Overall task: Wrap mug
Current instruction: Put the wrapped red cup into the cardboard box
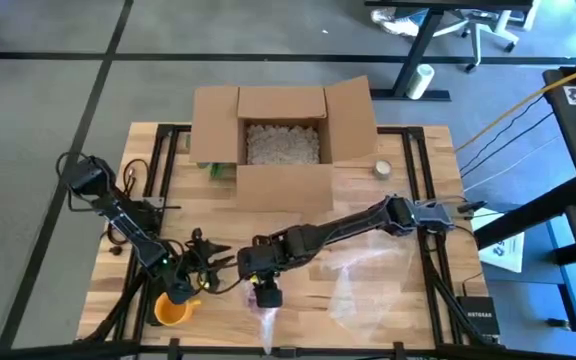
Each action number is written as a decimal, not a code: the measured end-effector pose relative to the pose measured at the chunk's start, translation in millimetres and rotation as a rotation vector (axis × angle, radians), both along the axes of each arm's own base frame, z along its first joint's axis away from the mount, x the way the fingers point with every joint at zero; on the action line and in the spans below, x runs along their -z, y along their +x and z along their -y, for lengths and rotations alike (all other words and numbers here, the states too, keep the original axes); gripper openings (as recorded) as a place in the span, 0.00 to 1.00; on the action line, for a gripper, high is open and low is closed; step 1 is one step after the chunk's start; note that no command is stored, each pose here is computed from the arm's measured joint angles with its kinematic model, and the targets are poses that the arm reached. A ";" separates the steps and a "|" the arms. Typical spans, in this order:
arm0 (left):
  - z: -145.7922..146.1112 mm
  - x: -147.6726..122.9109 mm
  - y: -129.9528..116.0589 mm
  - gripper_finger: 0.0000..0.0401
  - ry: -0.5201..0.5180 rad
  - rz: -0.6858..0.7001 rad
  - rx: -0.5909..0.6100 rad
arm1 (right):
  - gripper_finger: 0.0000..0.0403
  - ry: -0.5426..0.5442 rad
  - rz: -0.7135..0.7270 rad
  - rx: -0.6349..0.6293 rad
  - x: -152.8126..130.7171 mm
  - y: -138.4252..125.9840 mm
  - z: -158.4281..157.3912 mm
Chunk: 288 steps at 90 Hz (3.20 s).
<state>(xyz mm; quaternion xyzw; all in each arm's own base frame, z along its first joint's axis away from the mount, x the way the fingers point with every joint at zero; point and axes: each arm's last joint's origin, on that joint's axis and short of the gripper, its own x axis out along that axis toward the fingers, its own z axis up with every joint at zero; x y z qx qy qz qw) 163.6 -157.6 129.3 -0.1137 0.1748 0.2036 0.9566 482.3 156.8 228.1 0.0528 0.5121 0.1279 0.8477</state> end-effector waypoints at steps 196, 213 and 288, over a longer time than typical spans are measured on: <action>-10.9 1.2 11.7 0.29 0.008 -0.060 -0.009 | 0.05 -0.128 0.419 0.581 -209.5 -80.4 195.2; -23.9 -3.9 21.3 0.29 0.025 -0.114 0.000 | 0.05 -0.102 0.404 0.583 -208.1 -87.9 245.9; -68.0 -54.8 33.3 0.29 0.084 -0.140 0.195 | 0.05 -0.120 -0.265 0.627 -76.3 -73.3 335.1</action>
